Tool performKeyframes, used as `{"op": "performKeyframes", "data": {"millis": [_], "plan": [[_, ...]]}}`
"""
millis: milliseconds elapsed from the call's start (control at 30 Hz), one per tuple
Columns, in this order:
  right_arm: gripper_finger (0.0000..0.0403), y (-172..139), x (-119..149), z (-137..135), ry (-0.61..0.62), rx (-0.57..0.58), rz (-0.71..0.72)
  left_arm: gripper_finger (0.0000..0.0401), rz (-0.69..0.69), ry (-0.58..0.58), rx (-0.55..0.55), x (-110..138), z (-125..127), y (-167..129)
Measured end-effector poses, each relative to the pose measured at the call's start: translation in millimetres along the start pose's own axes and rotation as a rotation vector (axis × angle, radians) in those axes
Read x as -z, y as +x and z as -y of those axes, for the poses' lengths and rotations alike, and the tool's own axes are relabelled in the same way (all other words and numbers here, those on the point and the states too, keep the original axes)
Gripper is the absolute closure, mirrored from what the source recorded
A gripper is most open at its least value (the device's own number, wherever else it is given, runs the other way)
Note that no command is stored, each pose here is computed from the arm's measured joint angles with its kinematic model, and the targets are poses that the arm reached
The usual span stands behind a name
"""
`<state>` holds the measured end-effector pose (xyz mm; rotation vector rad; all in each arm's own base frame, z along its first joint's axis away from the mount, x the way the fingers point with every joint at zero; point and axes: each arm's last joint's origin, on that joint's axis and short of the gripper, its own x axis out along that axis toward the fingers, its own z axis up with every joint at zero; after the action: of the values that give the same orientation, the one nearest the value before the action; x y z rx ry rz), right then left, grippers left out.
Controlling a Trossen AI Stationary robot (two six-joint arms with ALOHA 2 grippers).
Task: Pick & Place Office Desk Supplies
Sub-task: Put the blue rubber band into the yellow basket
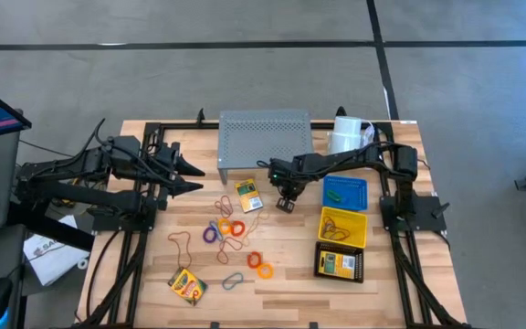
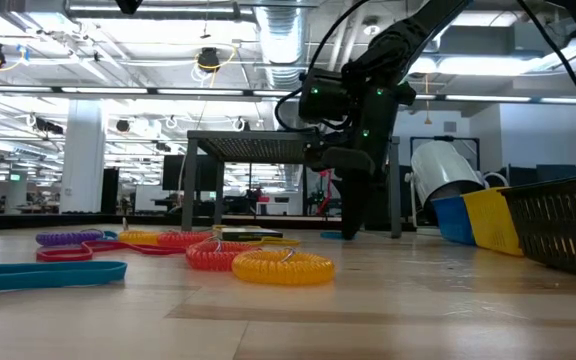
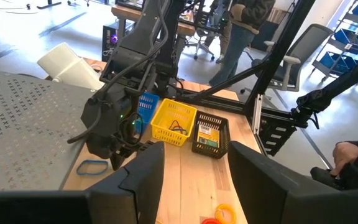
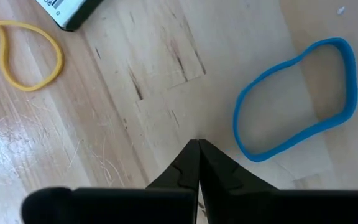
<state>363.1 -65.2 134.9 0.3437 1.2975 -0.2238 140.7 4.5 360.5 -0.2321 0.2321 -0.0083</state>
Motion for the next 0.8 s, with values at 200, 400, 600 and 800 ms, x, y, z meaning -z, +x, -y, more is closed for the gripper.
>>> {"op": "performKeyframes", "data": {"millis": [200,400,600,800], "plan": [[0.0402,0.9,5.3,-15.4,-0.078,-0.061,-0.033,0.0229,0.0,0.0,0.0,0.0,0.0,0.0],[0.0403,1.7,8.3,-25.4,-0.096,-0.039,-0.034,0.0229,0.0,0.0,0.0,0.0,0.0,0.0],[0.0386,1.8,7.2,-24.2,-0.114,-0.029,-0.023,0.0229,-0.001,0.0,0.0,0.1,0.0,0.1],[0.032,0.0,4.0,-27.4,-0.167,-0.021,-0.007,0.0229,0.0,0.0,0.0,0.0,0.0,0.0]]}}
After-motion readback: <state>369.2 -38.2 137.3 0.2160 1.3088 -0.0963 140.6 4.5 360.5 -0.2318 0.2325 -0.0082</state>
